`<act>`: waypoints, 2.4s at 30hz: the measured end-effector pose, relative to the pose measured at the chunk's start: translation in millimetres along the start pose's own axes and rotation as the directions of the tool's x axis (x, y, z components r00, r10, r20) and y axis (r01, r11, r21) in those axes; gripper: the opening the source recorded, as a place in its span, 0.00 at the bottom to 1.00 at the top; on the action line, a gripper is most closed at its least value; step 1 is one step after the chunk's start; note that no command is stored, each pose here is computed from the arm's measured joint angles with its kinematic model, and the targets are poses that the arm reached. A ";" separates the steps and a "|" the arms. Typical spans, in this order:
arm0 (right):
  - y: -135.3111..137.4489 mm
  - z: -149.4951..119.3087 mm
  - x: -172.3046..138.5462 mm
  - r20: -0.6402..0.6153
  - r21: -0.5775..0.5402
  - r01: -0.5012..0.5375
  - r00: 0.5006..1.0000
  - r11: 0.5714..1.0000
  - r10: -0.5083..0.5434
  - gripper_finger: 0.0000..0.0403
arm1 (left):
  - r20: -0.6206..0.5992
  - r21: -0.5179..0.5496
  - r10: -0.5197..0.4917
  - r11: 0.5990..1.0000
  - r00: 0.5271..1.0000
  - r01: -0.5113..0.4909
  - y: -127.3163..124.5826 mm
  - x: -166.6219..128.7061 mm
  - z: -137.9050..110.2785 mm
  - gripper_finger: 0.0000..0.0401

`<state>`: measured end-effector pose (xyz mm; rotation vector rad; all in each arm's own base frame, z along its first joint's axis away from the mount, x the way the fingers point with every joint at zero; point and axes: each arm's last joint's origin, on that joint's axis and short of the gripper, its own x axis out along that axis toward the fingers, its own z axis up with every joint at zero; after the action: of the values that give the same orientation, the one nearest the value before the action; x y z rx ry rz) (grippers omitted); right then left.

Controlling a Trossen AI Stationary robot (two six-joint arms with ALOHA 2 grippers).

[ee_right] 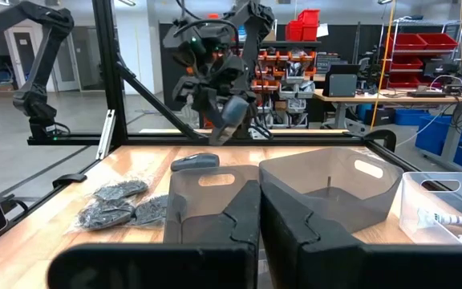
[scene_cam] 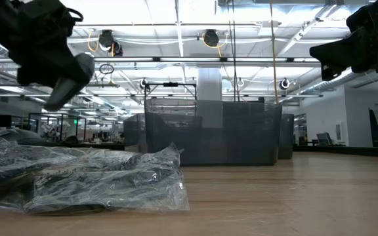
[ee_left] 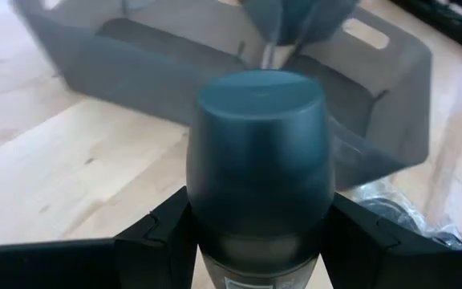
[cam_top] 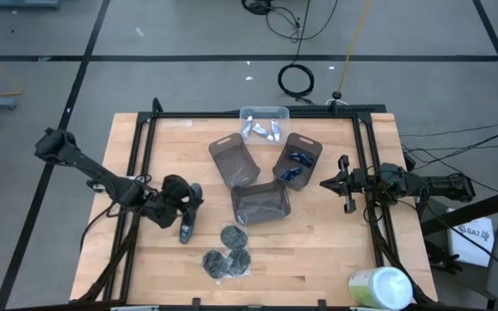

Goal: Pick & Place Travel size toiletries
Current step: Put the left gray deodorant into the top left black transparent bin

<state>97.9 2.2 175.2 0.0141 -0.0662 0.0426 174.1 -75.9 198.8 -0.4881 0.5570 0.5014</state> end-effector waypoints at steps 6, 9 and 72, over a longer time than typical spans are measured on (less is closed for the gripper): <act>0.0 0.0 0.0 0.000 0.000 0.000 1.000 1.000 0.000 0.01 | 0.102 0.073 -0.079 0.995 0.992 0.071 7.4 6.2 5.2 0.49; 0.0 0.0 0.0 0.000 0.000 0.000 1.000 1.000 0.000 0.01 | 0.166 0.130 -0.128 0.986 0.978 0.107 13.0 4.2 11.1 0.49; 0.0 0.0 0.0 0.000 0.000 0.000 1.000 1.000 0.000 0.01 | -0.193 0.159 0.035 0.987 0.981 -0.004 92.8 154.1 156.0 0.49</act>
<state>98.0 2.2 175.2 0.0141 -0.0660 0.0425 293.2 130.2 195.0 -0.3828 0.7842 0.4267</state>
